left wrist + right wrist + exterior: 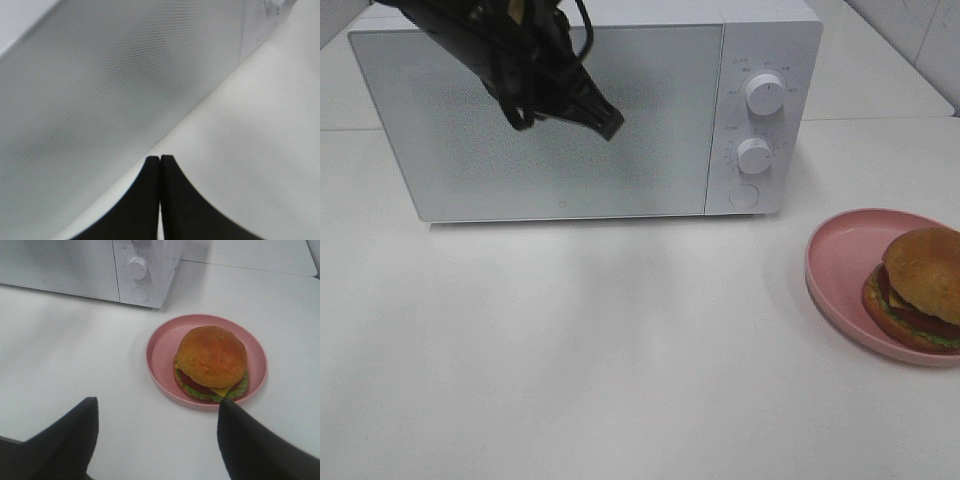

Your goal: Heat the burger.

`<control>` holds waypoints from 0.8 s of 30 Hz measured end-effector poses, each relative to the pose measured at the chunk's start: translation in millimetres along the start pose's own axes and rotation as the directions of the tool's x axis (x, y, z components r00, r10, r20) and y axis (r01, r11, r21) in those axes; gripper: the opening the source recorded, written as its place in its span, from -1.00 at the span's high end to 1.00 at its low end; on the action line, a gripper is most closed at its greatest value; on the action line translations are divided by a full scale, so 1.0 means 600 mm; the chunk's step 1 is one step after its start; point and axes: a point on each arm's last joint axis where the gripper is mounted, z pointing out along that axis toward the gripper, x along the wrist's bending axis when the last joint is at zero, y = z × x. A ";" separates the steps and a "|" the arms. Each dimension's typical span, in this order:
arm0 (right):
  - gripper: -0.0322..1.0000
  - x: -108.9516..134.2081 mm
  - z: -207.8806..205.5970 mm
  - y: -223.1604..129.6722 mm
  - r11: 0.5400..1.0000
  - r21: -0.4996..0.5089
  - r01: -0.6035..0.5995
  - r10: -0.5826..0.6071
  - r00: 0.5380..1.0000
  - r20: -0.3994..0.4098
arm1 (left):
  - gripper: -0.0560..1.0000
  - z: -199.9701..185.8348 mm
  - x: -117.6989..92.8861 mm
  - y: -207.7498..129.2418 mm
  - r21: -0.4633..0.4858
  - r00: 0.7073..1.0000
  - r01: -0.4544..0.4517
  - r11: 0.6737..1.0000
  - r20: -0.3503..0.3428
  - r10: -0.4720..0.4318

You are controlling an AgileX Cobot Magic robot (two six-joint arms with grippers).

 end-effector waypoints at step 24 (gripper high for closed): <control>-0.32 0.000 0.000 0.000 1.000 0.000 0.000 0.000 1.000 0.000 | 0.89 -0.264 0.260 -0.134 0.081 0.792 0.576 0.813 -0.301 -0.531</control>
